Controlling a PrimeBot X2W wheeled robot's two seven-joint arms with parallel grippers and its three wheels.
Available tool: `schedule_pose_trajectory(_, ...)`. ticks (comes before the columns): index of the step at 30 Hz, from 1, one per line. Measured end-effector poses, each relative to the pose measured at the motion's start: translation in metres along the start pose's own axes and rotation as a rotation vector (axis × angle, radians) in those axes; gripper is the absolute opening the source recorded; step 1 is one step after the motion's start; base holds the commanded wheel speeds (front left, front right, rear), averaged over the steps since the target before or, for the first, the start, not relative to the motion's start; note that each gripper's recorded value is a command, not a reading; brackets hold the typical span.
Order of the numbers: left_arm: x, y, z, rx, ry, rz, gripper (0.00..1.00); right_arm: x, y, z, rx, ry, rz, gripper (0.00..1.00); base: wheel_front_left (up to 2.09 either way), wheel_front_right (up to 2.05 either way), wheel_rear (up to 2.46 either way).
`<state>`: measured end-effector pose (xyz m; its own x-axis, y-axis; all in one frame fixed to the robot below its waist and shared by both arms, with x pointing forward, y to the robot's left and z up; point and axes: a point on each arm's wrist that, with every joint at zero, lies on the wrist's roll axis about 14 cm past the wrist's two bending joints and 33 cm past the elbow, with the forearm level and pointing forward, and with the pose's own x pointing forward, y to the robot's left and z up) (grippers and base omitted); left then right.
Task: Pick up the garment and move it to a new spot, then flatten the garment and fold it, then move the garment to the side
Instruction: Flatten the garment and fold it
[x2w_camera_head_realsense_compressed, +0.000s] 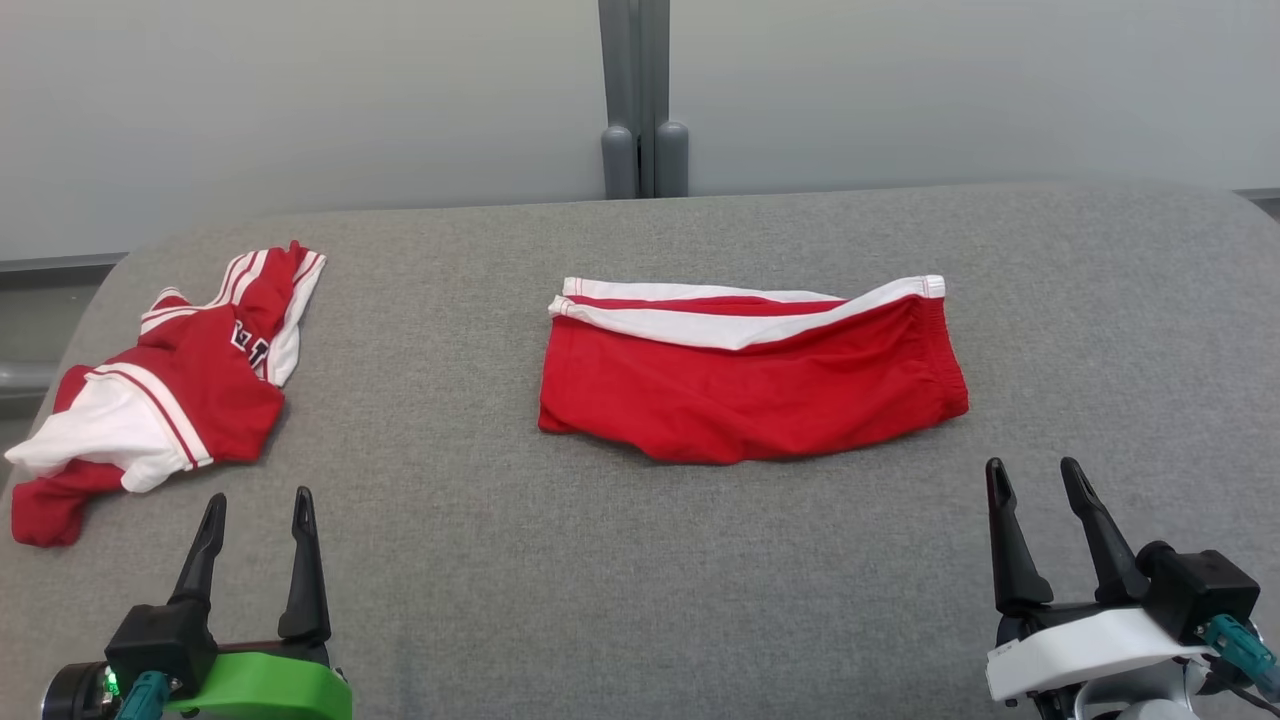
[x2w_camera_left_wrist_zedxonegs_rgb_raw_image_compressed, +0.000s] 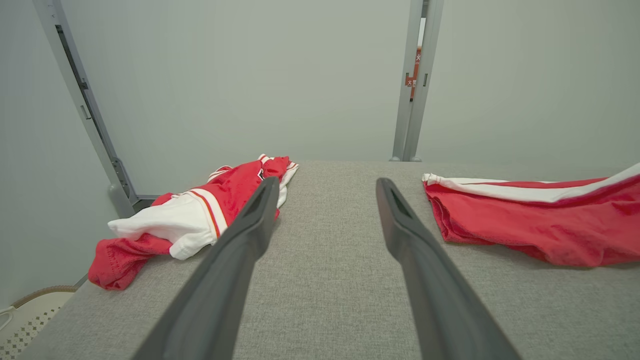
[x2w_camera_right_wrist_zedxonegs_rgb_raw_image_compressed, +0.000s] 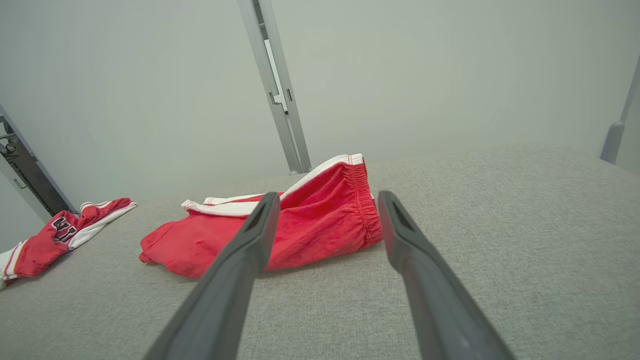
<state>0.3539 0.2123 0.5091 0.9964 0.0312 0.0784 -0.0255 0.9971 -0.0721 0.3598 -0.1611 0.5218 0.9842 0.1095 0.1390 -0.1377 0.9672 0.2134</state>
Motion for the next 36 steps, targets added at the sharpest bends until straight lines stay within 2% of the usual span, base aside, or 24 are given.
schedule_pose_trajectory(17, -0.011, -0.004, -0.01, 0.019, 0.03, -0.047, 1.0, -0.001, 0.01, -0.007, -0.01, 0.021, 0.033, 1.0, 0.0, 0.0, 0.0)
schedule_pose_trajectory(36, -0.009, -0.001, -0.014, 0.02, 0.041, -0.028, 1.0, -0.001, 0.008, -0.01, -0.038, 0.037, 0.037, 1.0, 0.0, 0.0, 0.0)
